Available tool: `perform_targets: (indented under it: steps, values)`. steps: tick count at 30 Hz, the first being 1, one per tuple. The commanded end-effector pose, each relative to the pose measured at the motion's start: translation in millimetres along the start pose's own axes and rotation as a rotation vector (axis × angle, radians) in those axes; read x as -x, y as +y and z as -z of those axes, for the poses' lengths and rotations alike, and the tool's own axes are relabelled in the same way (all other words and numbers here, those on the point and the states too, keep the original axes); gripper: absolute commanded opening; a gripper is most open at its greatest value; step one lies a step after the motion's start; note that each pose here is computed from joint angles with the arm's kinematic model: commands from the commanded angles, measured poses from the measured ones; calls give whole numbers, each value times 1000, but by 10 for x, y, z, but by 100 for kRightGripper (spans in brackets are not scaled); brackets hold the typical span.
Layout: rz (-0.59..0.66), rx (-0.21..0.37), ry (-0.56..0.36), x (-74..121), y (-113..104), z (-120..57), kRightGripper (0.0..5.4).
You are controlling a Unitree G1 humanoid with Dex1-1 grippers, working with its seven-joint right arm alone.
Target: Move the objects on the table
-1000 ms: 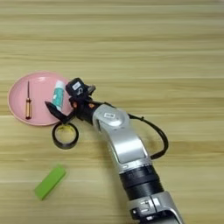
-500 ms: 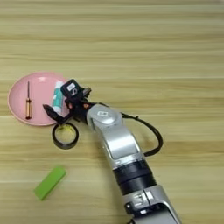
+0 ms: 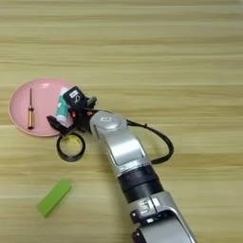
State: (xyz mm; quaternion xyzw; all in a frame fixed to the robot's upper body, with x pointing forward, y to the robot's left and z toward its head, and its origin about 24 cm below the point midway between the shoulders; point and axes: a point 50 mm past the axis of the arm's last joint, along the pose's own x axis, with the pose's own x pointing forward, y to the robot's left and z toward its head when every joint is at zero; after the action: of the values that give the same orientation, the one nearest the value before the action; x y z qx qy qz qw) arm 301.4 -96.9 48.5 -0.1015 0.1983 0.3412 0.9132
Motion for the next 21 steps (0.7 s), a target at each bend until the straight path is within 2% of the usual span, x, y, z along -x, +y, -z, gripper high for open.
perform_targets:
  steps: [1, 21]
  values:
    - [26, 76, -93, -11, -76, -377, 536]
    - [45, 51, -20, -130, -163, -387, 536]
